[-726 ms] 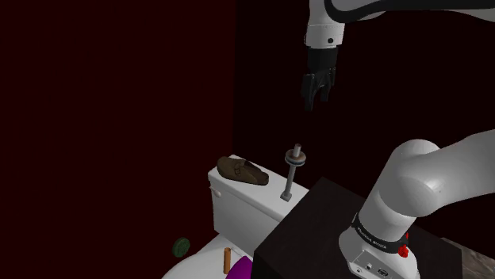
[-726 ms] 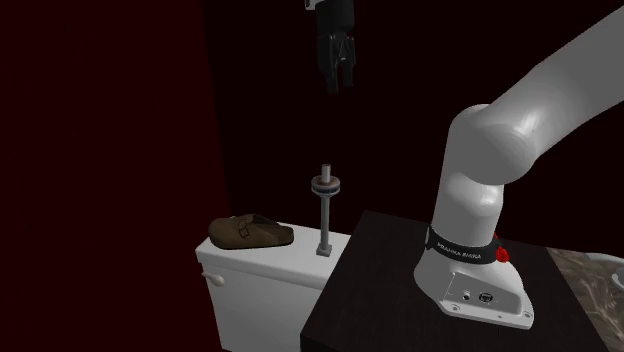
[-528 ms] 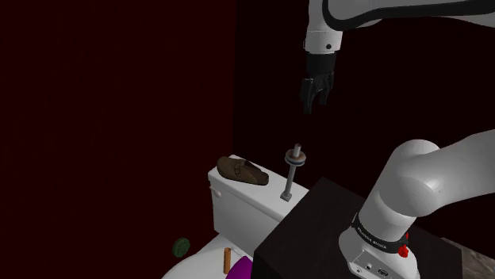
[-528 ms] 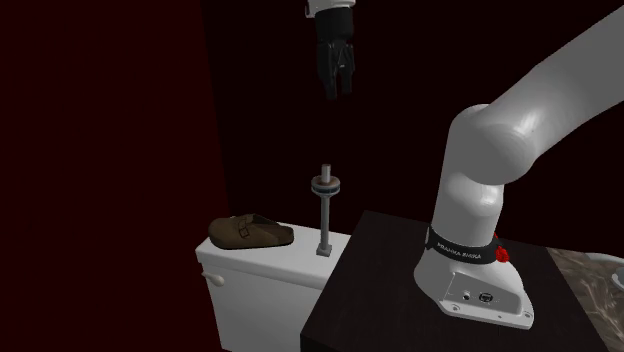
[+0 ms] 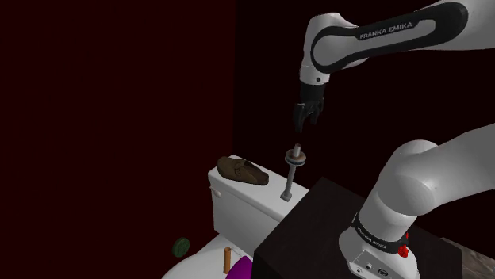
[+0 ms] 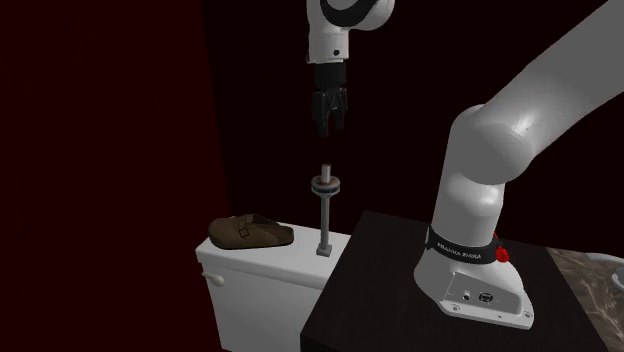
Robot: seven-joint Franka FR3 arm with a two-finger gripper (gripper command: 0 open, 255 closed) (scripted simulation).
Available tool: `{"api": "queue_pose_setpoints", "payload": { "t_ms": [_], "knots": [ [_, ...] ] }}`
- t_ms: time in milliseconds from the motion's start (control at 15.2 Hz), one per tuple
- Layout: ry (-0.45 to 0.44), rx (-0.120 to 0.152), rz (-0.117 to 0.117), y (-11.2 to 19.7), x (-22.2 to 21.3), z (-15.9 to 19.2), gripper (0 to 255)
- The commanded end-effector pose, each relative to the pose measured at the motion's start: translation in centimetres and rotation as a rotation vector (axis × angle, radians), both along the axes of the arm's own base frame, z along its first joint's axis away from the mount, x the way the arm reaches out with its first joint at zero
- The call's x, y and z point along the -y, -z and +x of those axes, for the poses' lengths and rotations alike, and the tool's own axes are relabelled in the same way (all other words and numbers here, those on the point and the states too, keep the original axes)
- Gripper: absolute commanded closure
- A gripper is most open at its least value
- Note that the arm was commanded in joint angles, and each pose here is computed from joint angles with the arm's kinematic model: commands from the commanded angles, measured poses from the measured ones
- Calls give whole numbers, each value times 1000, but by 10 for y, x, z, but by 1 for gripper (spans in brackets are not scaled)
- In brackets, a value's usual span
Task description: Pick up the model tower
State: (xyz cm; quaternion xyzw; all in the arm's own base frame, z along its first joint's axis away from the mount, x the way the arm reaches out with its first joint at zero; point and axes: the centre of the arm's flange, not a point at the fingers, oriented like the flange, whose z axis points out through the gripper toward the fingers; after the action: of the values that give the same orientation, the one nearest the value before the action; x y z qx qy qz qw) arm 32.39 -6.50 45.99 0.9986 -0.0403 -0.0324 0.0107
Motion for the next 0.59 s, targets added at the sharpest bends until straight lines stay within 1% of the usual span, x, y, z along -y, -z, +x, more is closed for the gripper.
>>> {"api": "queue_pose_setpoints", "payload": {
  "t_ms": [0, 264, 330, 528],
  "knots": [
    [9, 15, 10, 22, 9, 4, 0],
    [28, 38, 30, 69, 30, 16, 0],
    [31, 42, 33, 78, 33, 18, 0],
    [31, 42, 33, 93, 33, 18, 0]
  ]
}}
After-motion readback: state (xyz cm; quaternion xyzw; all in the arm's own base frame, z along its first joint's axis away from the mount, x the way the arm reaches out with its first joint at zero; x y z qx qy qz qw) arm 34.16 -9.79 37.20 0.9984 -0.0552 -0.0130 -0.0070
